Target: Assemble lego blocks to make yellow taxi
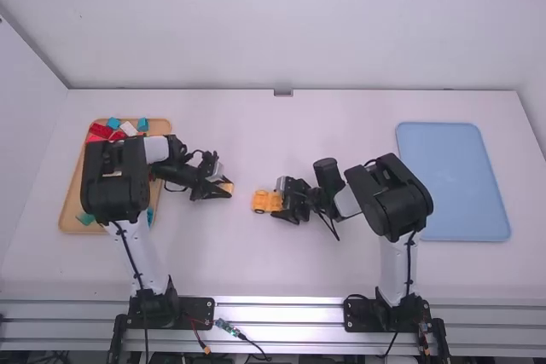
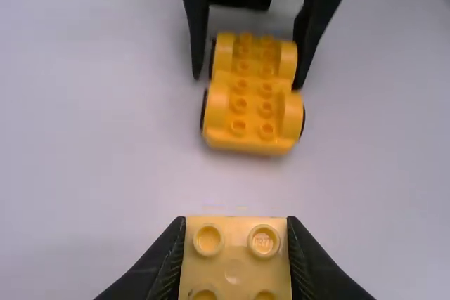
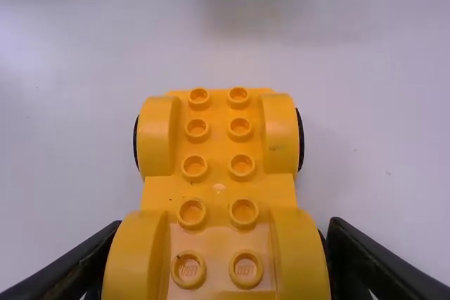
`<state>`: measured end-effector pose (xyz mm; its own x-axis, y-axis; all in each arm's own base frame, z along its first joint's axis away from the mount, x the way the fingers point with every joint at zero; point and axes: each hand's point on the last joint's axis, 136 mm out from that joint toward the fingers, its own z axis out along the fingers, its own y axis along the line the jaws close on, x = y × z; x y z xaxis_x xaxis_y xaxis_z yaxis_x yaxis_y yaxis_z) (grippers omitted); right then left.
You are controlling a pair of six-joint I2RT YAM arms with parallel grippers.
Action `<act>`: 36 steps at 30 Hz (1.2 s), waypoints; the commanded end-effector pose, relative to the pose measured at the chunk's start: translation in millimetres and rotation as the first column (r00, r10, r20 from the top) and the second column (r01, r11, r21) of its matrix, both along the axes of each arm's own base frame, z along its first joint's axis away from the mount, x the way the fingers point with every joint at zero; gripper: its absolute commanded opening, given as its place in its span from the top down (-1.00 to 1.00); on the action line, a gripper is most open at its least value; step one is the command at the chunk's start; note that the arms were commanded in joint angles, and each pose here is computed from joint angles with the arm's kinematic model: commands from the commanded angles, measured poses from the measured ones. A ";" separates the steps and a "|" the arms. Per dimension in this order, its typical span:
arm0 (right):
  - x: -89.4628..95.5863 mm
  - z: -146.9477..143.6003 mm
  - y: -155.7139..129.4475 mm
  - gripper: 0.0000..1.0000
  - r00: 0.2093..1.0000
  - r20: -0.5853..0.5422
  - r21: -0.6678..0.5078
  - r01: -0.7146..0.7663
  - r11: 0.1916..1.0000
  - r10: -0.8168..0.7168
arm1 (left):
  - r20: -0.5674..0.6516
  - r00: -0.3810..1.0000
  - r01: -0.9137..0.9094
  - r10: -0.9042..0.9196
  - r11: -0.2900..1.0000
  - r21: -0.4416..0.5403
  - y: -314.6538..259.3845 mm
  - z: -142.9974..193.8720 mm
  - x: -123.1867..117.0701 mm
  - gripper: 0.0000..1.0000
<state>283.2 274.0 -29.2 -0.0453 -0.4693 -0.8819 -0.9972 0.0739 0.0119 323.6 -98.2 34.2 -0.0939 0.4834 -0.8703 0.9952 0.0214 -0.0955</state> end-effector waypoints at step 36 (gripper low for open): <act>1.9 -3.9 0.6 -0.53 1.000 -0.019 -0.011 0.013 1.000 -0.013 | 0.149 0.988 -0.065 0.050 0.993 0.096 -67.5 12.2 -0.5 0.97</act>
<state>283.7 274.2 -29.0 -0.0481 -0.4693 -0.8817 -0.9970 0.0765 0.0137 333.9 -165.7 59.1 0.2096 0.5151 -0.8311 0.9724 -0.0205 0.2326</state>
